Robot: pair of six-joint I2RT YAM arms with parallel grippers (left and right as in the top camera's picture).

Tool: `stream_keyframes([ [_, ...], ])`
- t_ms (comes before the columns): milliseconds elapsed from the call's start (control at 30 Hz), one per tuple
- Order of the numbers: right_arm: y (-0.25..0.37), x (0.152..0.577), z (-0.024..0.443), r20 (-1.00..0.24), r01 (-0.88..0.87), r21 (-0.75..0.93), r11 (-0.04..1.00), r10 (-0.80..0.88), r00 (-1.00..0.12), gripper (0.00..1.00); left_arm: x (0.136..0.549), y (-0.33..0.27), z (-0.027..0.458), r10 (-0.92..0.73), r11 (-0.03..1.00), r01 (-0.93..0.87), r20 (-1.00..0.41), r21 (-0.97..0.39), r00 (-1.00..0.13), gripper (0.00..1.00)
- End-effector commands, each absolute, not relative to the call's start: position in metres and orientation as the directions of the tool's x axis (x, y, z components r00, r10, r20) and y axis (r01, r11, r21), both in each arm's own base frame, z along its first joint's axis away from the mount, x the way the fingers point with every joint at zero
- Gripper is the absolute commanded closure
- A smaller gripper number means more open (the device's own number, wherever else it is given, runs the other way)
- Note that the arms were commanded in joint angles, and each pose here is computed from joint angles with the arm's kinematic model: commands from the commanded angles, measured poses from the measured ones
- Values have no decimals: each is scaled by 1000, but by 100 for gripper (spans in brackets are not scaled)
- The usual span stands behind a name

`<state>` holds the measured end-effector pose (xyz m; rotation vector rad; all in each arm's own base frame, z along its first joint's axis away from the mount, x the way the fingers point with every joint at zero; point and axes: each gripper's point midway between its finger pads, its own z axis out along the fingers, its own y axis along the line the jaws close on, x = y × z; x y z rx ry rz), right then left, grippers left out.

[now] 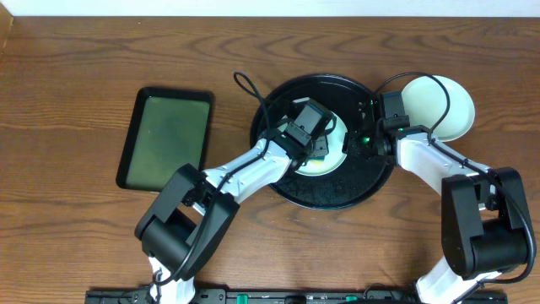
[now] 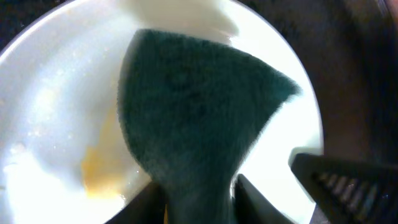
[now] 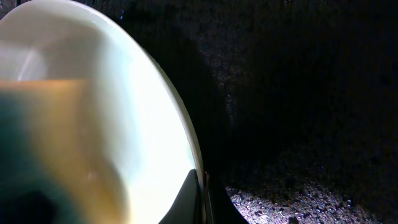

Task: Clean dirty plates on tray and stack at the side
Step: 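Scrub the green plate with the sponge while the right gripper holds it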

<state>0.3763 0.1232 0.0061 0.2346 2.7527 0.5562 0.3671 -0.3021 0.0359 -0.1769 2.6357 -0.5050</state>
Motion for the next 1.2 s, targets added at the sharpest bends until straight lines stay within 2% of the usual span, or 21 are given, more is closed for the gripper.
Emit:
stream_keyframes([
  [0, 114, 373, -4, -259, 131, 358, 924, 233, -937, 99, 367, -301, 24, -197, 935, -45, -409, -352, -891, 58],
  [100, 113, 372, -5, -255, 132, 357, 925, 233, -938, 99, 369, -302, 29, -198, 932, -36, -422, -360, -885, 51],
  [367, 113, 372, -5, -256, 132, 357, 925, 233, -938, 99, 377, -302, 68, -167, 931, 33, -506, -364, -846, 52],
  [667, 114, 373, -4, -259, 131, 358, 924, 233, -937, 99, 376, -296, 41, -153, 949, 9, -488, -314, -860, 52],
  [833, 113, 373, -4, -258, 131, 358, 925, 233, -938, 99, 377, -294, 35, -151, 954, 2, -487, -299, -860, 70],
  [1167, 113, 373, -4, -258, 132, 358, 924, 233, -938, 99, 373, -291, 27, -144, 958, -2, -476, -286, -868, 69],
])
